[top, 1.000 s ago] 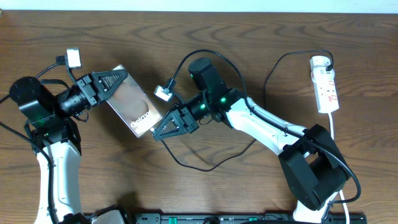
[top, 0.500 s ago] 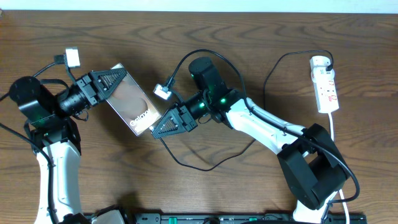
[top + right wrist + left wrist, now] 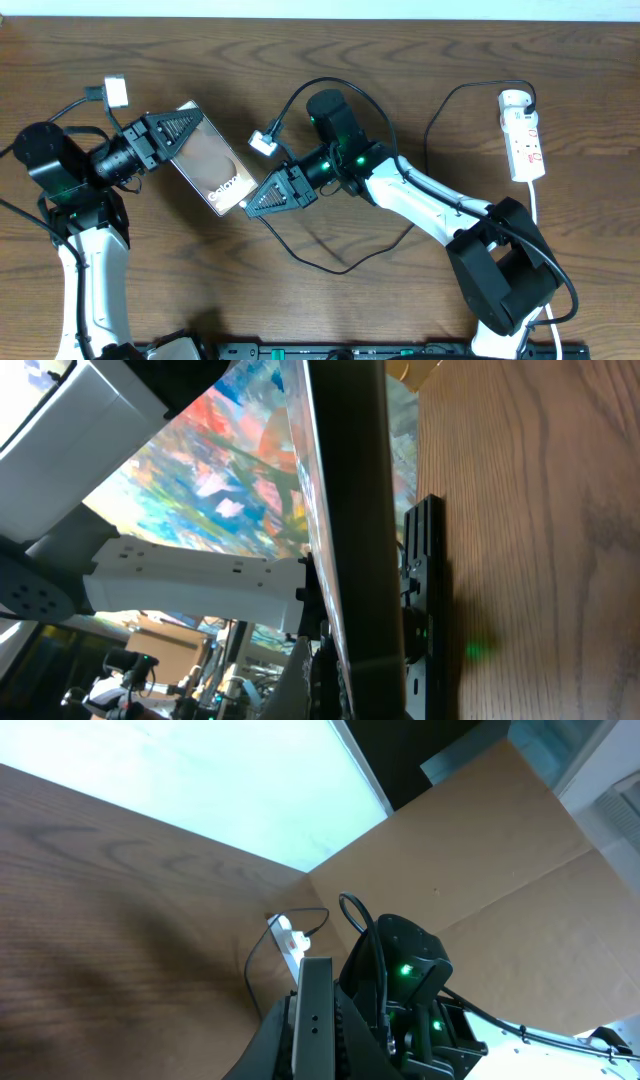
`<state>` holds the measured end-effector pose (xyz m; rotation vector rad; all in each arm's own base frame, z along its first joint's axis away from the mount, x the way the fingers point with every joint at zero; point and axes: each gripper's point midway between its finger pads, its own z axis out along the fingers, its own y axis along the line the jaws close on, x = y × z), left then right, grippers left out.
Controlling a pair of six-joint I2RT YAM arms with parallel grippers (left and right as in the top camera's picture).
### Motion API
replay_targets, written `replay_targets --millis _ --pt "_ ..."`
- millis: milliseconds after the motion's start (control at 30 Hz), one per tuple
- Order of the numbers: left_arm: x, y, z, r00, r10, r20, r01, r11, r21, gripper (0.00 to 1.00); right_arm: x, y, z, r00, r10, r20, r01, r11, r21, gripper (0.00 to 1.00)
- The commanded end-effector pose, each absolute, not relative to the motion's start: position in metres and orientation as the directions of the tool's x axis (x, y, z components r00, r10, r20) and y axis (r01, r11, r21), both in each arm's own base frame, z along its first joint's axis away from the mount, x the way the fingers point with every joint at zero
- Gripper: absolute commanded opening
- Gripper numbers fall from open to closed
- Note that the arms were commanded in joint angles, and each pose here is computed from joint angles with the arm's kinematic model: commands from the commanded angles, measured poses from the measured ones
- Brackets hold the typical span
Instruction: Plug charger to phone and switch on socket
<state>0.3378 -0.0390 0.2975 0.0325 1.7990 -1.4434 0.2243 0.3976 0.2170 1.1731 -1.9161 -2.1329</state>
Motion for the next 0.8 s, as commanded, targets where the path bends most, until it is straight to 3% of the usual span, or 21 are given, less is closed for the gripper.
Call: replay_targets --millis 0,767 --pt "0.317 -0.058 0.296 -0.722 -0.34 -0.603 0.542 0.265 -0.798 0.07 0.244 0.402 0.233 -0.705 -0.431 -0.563 -0.524 -0.219 0.823 0.01" --pt "0.329 -0.044 0.295 -0.692 -0.405 -0.598 0.507 0.317 -0.801 0.07 0.244 0.401 0.233 -0.706 -0.434 -0.56 -0.518 -0.222 0.826 0.01"
